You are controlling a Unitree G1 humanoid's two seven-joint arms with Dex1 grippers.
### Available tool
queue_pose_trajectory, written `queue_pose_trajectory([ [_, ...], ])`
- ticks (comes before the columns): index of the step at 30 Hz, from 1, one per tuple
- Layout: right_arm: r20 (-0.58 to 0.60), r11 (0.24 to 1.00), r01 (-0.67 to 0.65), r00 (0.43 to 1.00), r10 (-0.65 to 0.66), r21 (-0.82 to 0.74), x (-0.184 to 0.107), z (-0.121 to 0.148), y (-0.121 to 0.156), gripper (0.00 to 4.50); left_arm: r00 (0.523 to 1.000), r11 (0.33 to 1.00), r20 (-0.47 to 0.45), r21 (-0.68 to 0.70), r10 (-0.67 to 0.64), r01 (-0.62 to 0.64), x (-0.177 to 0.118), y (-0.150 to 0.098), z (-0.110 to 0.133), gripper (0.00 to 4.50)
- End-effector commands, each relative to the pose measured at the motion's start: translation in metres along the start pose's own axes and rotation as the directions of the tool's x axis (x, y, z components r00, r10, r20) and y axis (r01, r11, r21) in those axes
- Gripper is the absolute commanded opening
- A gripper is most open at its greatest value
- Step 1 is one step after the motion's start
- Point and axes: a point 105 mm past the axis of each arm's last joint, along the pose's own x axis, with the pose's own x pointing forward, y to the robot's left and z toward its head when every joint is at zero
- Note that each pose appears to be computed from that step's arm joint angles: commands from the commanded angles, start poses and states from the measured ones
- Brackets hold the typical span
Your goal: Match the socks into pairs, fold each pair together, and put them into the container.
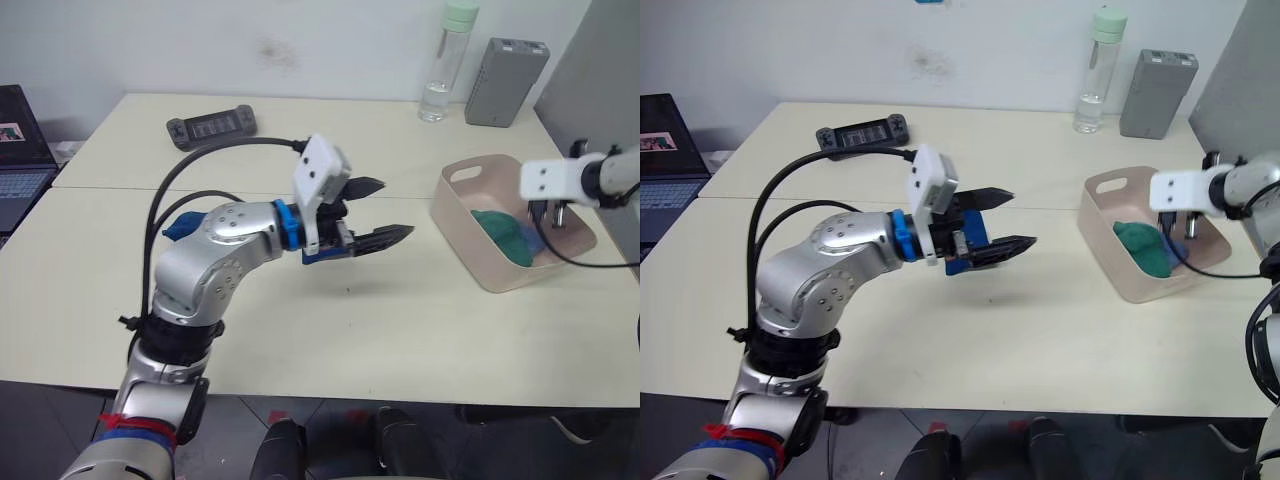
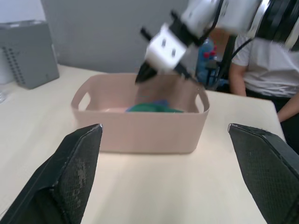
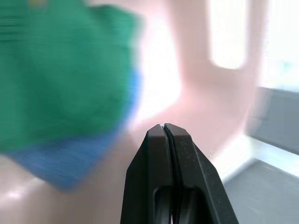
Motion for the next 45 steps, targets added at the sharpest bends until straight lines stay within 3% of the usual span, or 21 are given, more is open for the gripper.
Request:
queue_pose_trajectory([
  [1,0.262,0.976,0.156,0.946,-0.192,0.151,-0.024,0.048,-0.04,0.65,0.994,0.993,0.033,0.046,0.104,-0.106,-0.025,0.013,0.007,4.5],
  [3,0.428,0.958,0.139,0.872,-0.238,0.249,-0.026,0.084,-0.04,1.26,0.985,0.984,0.012,0.048,0.172,-0.172,-0.045,0.022,0.0,4.5],
  [7,0.603,0.928,0.074,0.741,-0.296,0.364,-0.03,0.138,-0.022,2.67,0.944,0.943,-0.026,0.068,0.329,-0.326,-0.081,0.036,-0.017,4.5],
  [12,0.678,0.865,-0.153,0.69,-0.253,0.478,-0.015,0.177,0.04,4.45,0.796,0.795,-0.005,0.041,0.605,-0.605,-0.131,0.056,-0.041,4.5],
  [15,0.67,0.81,-0.214,0.692,-0.269,0.546,-0.006,0.188,0.07,4.48,0.742,0.742,-0.016,0.001,0.67,-0.67,-0.146,0.051,-0.061,4.5],
  [19,0.591,0.769,-0.185,0.752,-0.29,0.612,0.013,0.181,0.103,4.48,0.644,0.643,-0.043,-0.041,0.764,-0.765,-0.169,0.04,-0.09,4.5],
  [21,0.533,0.75,-0.141,0.787,-0.311,0.647,0.02,0.172,0.113,4.48,0.627,0.625,-0.05,-0.05,0.777,-0.779,-0.175,0.031,-0.1,4.5],
  [25,0.45,0.714,-0.057,0.811,-0.375,0.697,0.025,0.158,0.128,4.48,0.551,0.558,-0.163,-0.006,0.818,-0.83,-0.189,0.02,-0.126,4.5],
  [27,0.462,0.714,-0.094,0.819,-0.34,0.693,0.025,0.157,0.136,4.48,0.565,0.568,-0.219,-0.055,0.796,-0.821,-0.188,0.015,-0.137,4.5],
  [29,0.491,0.753,-0.11,0.817,-0.304,0.649,0.024,0.159,0.14,4.48,0.587,0.582,-0.211,-0.092,0.782,-0.808,-0.185,0.014,-0.136,4.5],
  [32,0.524,0.738,-0.16,0.8,-0.291,0.655,0.022,0.165,0.139,4.48,0.615,0.608,-0.169,-0.096,0.77,-0.788,-0.179,0.023,-0.124,4.5],
  [38,0.596,0.742,-0.232,0.757,-0.268,0.628,0.016,0.185,0.129,4.48,0.799,0.787,-0.13,-0.138,0.588,-0.602,-0.13,0.023,-0.106,4.5],
  [40,0.607,0.746,-0.241,0.749,-0.264,0.621,0.015,0.19,0.125,4.48,0.839,0.828,-0.134,-0.137,0.528,-0.543,-0.111,0.024,-0.107,4.5],
  [45,0.62,0.768,-0.236,0.743,-0.253,0.596,0.014,0.196,0.119,4.48,0.86,0.849,-0.183,-0.16,0.477,-0.504,-0.08,0.035,-0.127,4.5],
])
